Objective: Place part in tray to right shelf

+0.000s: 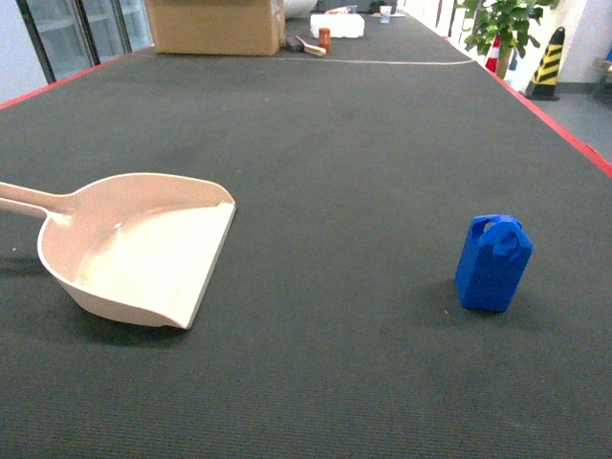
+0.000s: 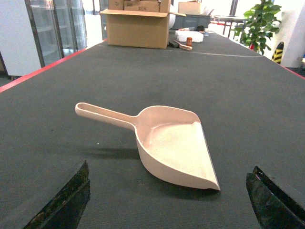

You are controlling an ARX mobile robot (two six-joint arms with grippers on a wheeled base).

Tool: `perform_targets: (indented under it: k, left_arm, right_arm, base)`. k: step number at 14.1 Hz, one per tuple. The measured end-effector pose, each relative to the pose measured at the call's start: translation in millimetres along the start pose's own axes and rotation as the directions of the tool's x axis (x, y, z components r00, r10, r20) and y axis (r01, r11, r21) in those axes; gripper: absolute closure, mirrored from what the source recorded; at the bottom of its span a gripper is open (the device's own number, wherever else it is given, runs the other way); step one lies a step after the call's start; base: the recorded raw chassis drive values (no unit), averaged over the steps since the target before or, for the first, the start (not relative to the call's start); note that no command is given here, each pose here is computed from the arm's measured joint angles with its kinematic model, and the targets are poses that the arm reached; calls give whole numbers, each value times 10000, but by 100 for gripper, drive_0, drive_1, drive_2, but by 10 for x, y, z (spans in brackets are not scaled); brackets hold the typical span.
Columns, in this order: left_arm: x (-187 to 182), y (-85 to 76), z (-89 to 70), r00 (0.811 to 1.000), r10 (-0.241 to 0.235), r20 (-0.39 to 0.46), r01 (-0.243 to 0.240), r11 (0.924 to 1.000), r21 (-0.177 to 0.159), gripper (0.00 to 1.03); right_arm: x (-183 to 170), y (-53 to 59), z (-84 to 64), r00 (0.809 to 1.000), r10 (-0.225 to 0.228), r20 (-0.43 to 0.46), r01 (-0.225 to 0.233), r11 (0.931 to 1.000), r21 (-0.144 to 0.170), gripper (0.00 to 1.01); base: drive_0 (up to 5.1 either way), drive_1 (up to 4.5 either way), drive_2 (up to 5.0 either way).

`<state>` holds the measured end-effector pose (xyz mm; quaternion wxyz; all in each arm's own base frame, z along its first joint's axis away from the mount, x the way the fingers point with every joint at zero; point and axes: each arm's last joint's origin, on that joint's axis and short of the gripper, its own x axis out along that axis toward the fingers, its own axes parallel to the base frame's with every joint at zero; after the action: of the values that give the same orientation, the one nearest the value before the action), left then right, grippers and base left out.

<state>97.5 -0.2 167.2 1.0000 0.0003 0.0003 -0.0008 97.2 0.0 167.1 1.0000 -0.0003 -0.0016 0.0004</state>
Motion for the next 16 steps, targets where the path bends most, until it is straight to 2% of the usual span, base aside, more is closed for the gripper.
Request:
perform_targets:
  k: [16]
  left_arm:
    - [0, 0, 0, 10000, 0, 0, 0, 10000, 0, 5]
  right_arm:
    - [0, 0, 0, 10000, 0, 0, 0, 10000, 0, 3]
  base:
    - [0, 0, 0]
